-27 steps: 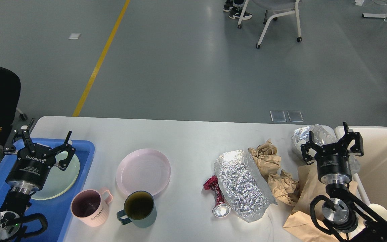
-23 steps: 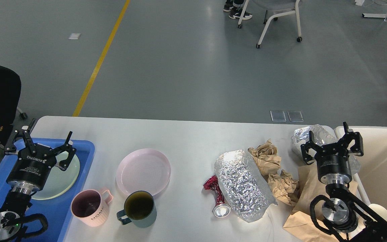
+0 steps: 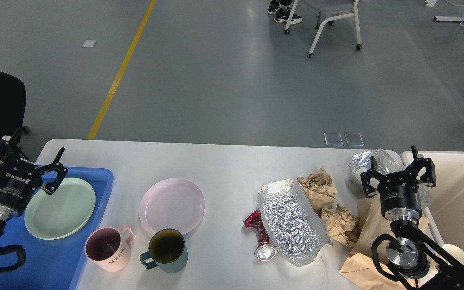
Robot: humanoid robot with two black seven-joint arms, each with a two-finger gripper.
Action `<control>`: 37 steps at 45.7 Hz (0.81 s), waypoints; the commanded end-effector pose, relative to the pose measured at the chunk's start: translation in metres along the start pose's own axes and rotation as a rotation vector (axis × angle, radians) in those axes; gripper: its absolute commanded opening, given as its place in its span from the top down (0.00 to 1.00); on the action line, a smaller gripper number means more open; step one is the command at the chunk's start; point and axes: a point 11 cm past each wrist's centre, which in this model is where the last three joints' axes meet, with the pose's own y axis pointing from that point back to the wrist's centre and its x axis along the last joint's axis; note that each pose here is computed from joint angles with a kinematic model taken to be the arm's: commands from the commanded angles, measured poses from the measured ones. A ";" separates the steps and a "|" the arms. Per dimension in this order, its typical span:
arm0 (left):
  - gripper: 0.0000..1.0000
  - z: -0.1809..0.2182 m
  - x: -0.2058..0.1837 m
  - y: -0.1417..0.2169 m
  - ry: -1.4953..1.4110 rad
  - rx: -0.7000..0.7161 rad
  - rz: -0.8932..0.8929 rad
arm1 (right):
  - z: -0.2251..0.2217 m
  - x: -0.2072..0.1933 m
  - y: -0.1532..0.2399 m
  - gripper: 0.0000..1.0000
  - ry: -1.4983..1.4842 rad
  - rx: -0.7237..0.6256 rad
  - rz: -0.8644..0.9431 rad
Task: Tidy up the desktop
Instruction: 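Raise the left gripper up and away from the blue tray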
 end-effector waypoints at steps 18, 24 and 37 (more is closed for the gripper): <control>0.04 0.073 -0.046 -0.059 -0.734 0.471 -0.085 | 0.000 0.001 0.000 0.00 0.001 0.000 0.001; 0.04 0.064 -0.061 -0.068 -0.795 0.554 -0.153 | 0.000 0.001 0.000 0.00 0.001 0.000 0.001; 0.04 0.085 -0.122 -0.103 -1.136 0.730 -0.252 | 0.000 0.000 0.000 0.00 0.000 0.000 0.000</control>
